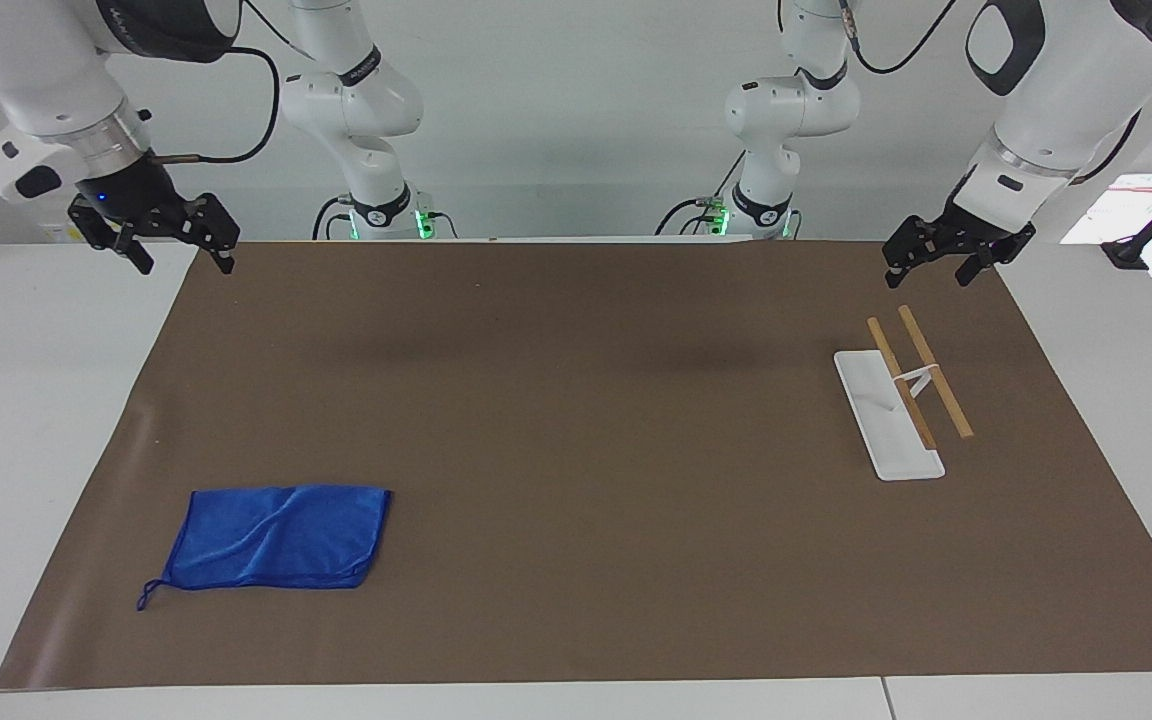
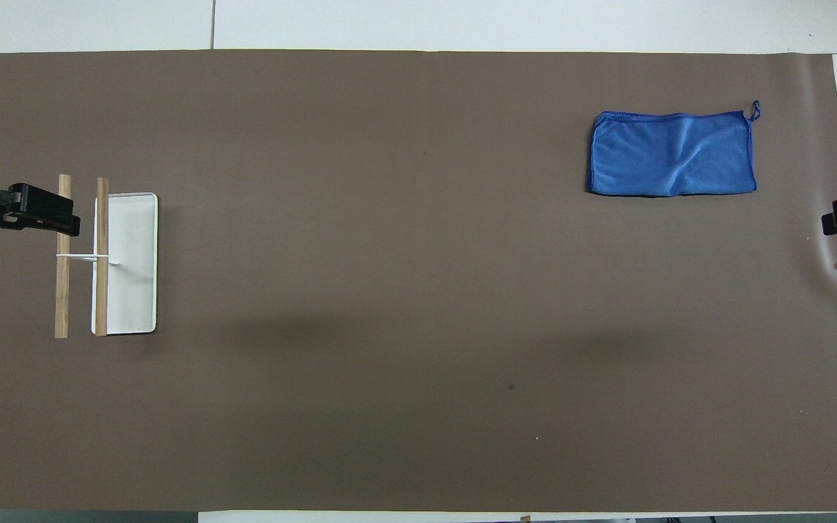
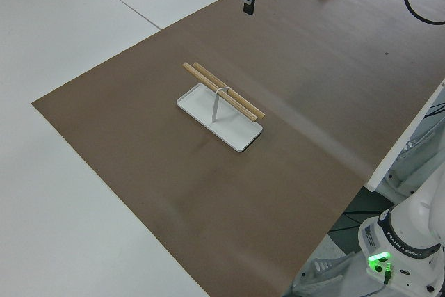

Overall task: Right arm passes towel to left arm to hang
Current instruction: 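Move the right gripper down onto the blue towel's edge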

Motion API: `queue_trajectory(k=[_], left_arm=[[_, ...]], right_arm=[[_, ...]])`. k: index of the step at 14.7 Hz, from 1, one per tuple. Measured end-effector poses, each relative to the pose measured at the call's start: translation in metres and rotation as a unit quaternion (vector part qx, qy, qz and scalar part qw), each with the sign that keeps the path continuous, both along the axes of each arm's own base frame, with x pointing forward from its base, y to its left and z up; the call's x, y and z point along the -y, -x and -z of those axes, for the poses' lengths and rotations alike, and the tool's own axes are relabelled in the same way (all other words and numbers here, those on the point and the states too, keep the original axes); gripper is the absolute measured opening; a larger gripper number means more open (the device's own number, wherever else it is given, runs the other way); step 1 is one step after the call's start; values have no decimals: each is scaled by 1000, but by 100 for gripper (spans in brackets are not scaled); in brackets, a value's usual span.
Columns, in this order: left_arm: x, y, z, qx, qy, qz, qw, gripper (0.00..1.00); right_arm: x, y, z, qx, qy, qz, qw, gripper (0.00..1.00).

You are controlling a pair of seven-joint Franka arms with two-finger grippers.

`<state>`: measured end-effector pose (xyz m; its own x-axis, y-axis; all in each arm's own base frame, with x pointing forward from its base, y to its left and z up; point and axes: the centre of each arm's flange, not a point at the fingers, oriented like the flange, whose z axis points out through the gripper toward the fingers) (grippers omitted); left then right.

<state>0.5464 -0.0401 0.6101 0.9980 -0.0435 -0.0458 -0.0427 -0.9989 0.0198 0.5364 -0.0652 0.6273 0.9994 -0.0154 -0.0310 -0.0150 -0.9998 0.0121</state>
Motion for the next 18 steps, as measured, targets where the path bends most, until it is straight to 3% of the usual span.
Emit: queue_trajectory(k=[8,10,12,14,18], left_arm=[[0,0,0,0,0,0,1000,100],[0,0,0,0,0,0,1000,100],[0,0,0,0,0,0,1000,100],[0,0,0,0,0,0,1000,100],[0,0,0,0,0,0,1000,100]], right_arm=[[-6,0,1,-2,-1,-5,1000,100],[-22,-6,2,12,0,-20,1000,100],[-34,-14,6,37,-3,-27,999,100],[-37,-26,22,44,-17,-23,999,100],[-37,-76,77,54,-17,-22,998,100]])
